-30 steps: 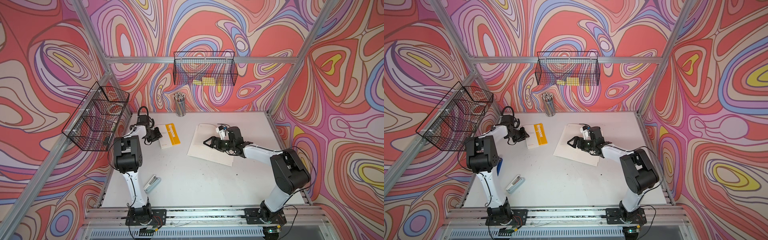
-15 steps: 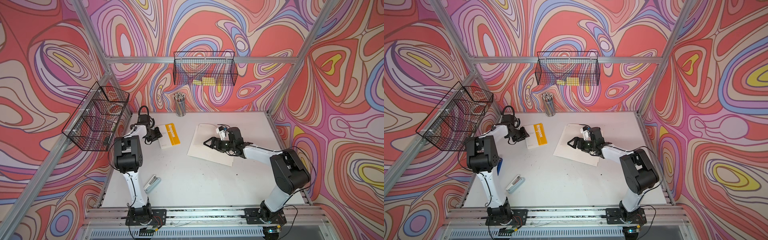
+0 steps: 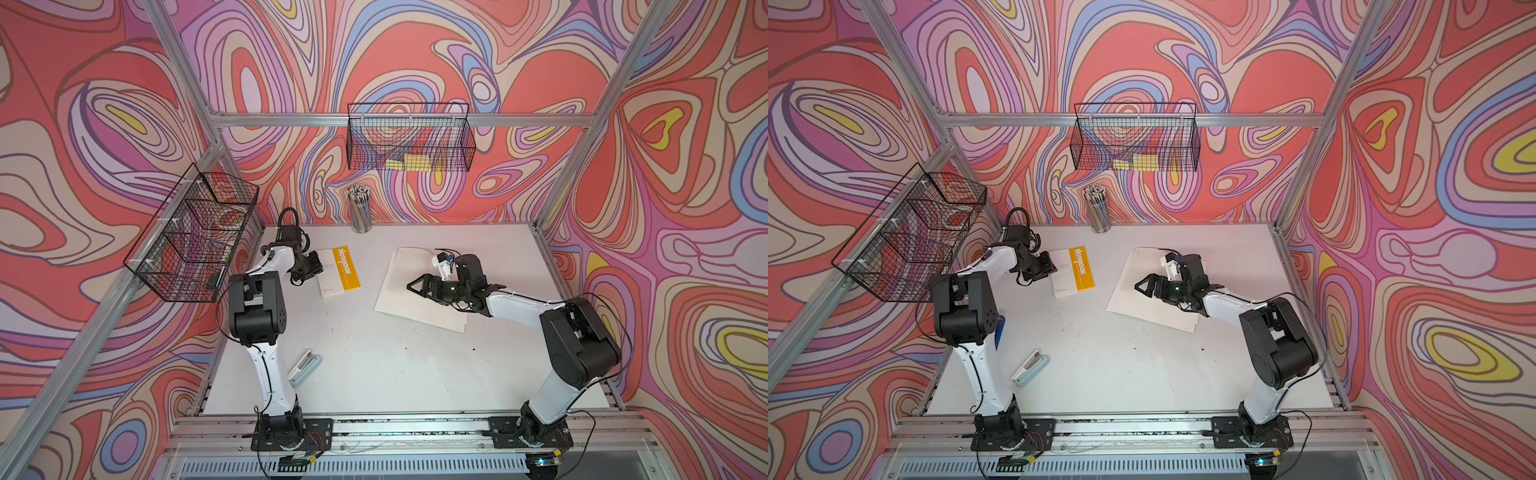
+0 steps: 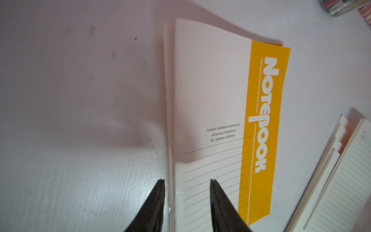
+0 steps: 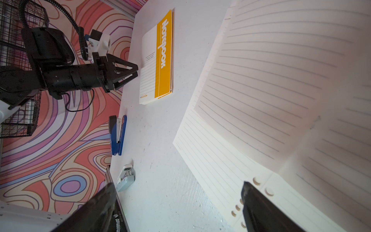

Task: Close the notebook
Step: Place the notebook at the notebook, then close the notebook.

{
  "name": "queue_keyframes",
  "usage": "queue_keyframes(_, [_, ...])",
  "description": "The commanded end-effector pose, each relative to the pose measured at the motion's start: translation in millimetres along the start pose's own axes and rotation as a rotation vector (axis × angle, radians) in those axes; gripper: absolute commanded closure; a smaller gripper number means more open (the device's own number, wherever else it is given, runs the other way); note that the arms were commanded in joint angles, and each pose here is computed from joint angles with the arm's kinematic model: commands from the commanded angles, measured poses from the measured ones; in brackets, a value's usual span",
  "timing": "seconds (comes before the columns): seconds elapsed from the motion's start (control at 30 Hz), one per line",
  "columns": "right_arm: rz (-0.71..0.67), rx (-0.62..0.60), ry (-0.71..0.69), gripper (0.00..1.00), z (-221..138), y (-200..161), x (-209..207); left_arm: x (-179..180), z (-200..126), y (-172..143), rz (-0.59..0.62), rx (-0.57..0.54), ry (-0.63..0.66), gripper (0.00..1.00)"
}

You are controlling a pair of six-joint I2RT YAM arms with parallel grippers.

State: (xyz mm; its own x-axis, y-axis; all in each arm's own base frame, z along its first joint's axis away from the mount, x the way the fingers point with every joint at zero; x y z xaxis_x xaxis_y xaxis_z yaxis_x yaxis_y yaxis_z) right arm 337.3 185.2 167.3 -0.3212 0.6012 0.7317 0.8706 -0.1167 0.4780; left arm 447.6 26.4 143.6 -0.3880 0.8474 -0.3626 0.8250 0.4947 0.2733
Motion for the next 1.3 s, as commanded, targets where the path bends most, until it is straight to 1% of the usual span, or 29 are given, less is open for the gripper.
queue_keyframes(0.0, [-0.019,-0.02,0.02,0.02,-4,5,6,3,-20,-3,0.002,-0.02,0.112,0.58])
queue_keyframes(0.07, [-0.022,-0.02,0.02,0.01,-5,6,7,4,-31,-6,-0.013,-0.055,0.138,0.58])
queue_keyframes(0.13, [-0.023,-0.019,0.021,0.02,-5,7,9,2,-45,-11,-0.032,-0.102,0.117,0.58])
queue_keyframes(0.23, [-0.023,-0.021,0.023,0.01,-5,9,10,-7,-69,-23,-0.04,-0.179,0.02,0.57])
queue_keyframes(0.3, [-0.018,-0.021,0.027,0.02,-4,10,9,-20,-86,-33,-0.014,-0.207,-0.085,0.58])
queue_keyframes(0.4, [-0.007,-0.021,0.041,0.02,-1,11,9,-42,-104,-54,0.054,-0.192,-0.266,0.58])
queue_keyframes(0.53, [-0.011,-0.022,0.04,0.02,-2,13,11,-69,-118,-87,0.143,-0.112,-0.452,0.58])
queue_keyframes(0.6, [-0.02,-0.025,0.037,0.02,-4,14,13,-80,-125,-102,0.177,-0.096,-0.507,0.58])
queue_keyframes(0.73, [-0.038,-0.021,0.032,0.02,-10,17,18,-94,-135,-131,0.184,-0.097,-0.557,0.57])
queue_keyframes(0.87, [-0.054,-0.033,0.022,0.02,-24,24,19,-106,-132,-157,0.154,-0.082,-0.641,0.57])
queue_keyframes(1.07, [-0.034,-0.092,-0.017,0.02,-58,36,-1,-119,-105,-192,0.102,-0.027,-0.703,0.57])
queue_keyframes(1.2, [-0.017,-0.12,-0.054,0.02,-77,37,-16,-131,-91,-210,0.035,-0.051,-0.801,0.57])
queue_keyframes(1.27, [-0.004,-0.129,-0.064,0.02,-83,37,-24,-138,-84,-218,0.012,-0.062,-0.828,0.57])
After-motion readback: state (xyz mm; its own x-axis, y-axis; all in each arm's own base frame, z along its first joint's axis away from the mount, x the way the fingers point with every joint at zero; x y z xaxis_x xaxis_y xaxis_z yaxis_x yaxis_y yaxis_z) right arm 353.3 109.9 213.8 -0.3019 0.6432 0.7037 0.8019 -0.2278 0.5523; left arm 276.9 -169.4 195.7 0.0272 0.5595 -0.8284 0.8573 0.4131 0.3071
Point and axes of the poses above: each gripper's point midway between its finger pads, its own z axis out along the fingers, its own x axis along the line the jaws close on, y = z × x, the point moved 10 cm from there along -z, back along the fingers, and after that the axes turned 4 degrees about -z, right-handed, at the moved point
